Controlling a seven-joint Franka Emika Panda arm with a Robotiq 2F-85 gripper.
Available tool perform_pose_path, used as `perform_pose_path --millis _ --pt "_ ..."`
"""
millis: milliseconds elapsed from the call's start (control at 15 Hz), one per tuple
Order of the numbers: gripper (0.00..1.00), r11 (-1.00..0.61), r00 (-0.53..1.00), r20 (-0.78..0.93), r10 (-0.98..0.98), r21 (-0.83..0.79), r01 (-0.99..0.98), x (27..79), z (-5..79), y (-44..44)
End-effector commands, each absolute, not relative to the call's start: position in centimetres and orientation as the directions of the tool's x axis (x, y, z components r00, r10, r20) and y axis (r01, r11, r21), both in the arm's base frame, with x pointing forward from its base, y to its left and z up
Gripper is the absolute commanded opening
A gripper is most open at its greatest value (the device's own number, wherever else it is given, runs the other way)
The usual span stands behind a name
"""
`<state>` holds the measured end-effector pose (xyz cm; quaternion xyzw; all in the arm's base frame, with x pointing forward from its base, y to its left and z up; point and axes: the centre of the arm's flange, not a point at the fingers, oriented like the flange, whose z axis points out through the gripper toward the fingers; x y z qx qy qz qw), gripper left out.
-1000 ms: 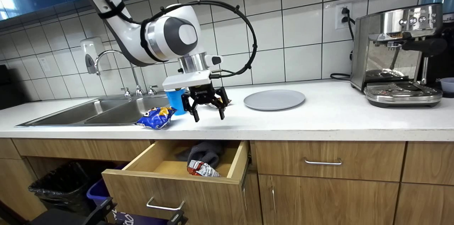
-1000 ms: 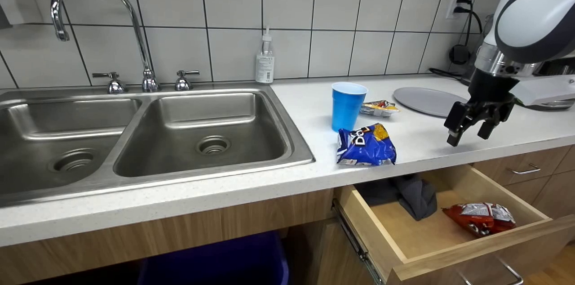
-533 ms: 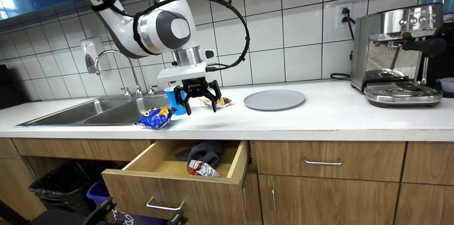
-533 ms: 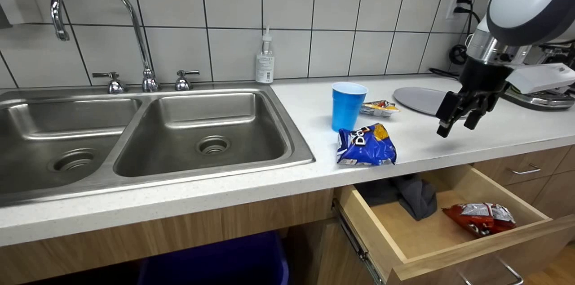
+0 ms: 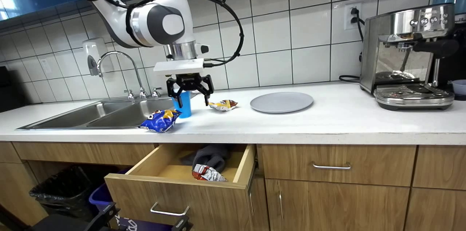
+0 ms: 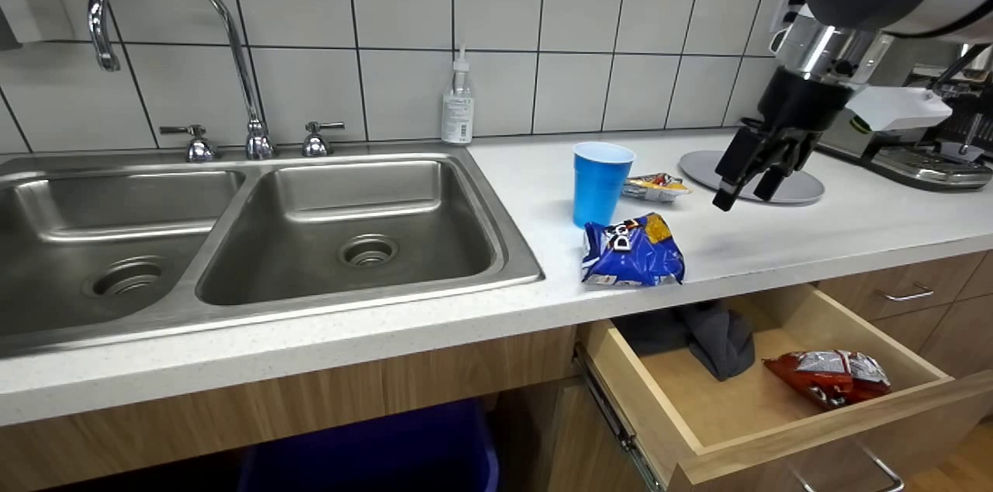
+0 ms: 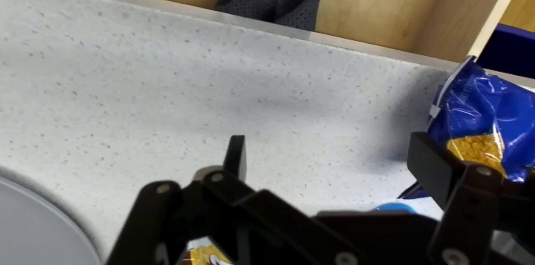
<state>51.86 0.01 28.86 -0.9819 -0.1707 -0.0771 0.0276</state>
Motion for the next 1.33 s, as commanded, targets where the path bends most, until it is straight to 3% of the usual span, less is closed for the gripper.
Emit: perform_pose_path --millis 0,800,1267 --pt "1.0 -0.919 0.909 0.177 0.376 -0.056 0.391 52.7 29.5 2.6" --pt "1.0 -0.844 0.828 0.224 0.515 -0.039 0.535 54.3 29.8 13.3" --pt "1.0 -0.843 0.83 0.214 0.515 -0.052 0.536 53.9 29.4 14.0"
